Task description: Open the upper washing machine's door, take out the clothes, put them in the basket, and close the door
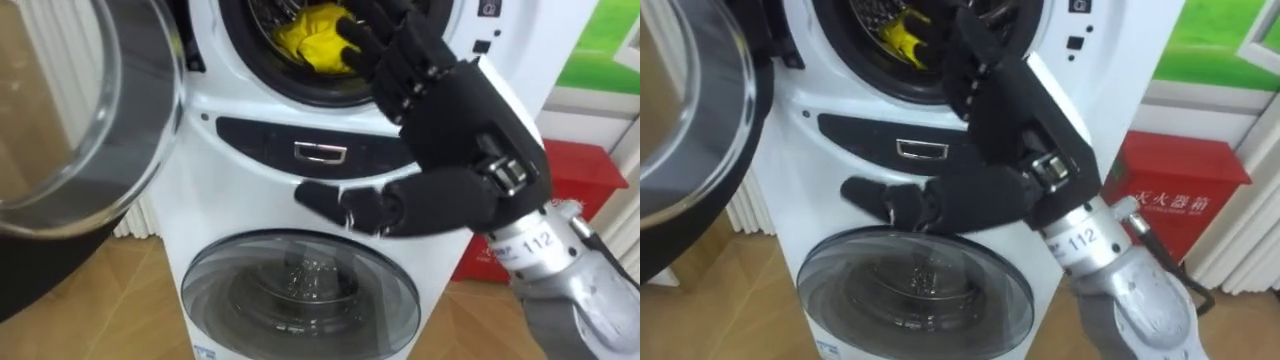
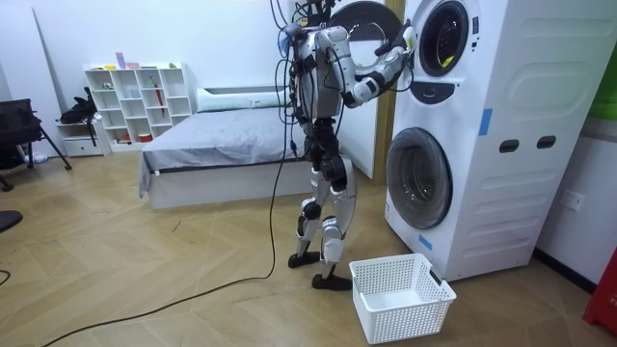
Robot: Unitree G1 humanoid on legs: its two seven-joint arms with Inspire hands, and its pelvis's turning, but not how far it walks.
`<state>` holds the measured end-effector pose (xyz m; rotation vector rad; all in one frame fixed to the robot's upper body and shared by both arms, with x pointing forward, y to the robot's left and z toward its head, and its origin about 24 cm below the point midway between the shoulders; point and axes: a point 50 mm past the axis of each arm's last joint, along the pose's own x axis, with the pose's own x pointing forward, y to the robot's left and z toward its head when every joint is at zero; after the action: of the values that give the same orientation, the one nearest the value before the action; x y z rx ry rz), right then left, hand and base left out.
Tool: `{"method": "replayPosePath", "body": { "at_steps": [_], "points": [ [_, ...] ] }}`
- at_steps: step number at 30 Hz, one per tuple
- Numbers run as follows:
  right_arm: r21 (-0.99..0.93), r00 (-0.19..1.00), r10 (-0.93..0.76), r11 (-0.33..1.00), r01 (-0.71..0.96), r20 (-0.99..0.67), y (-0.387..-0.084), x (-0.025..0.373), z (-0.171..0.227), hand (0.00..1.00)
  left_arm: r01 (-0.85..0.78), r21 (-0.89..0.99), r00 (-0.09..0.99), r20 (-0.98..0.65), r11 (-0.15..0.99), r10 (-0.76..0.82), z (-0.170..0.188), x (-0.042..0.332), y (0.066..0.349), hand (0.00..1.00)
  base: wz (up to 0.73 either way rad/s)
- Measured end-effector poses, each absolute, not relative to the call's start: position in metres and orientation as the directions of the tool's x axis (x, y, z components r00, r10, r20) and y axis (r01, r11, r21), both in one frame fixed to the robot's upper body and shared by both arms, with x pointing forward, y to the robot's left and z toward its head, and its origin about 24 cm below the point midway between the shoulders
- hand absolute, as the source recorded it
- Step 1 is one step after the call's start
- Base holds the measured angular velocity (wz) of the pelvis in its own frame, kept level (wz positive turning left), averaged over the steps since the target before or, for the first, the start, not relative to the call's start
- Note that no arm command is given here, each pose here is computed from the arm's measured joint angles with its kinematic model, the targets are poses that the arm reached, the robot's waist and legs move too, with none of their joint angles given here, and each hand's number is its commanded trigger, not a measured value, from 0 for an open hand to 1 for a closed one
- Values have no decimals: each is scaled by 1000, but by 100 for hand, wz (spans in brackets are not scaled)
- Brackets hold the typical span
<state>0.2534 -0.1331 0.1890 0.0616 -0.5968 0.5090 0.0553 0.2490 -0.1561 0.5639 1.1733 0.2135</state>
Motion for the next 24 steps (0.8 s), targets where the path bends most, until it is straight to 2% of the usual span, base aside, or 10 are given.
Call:
{"method": "replayPosePath", "body": {
  "at_steps": [11, 15, 24],
  "points": [
    [-101, 753, 362, 923, -370, 549, -135, 275, 196, 0, 165, 532, 347, -819, 830, 456, -157, 51, 250, 0, 1],
    [-82, 786, 342, 933, -352, 515, -137, 281, 187, 0, 178, 549, 321, -817, 816, 479, -156, 44, 258, 0, 4],
    [-33, 865, 259, 962, -271, 431, -142, 297, 167, 0, 199, 527, 265, -841, 826, 472, -158, 30, 257, 0, -13]
  ]
}}
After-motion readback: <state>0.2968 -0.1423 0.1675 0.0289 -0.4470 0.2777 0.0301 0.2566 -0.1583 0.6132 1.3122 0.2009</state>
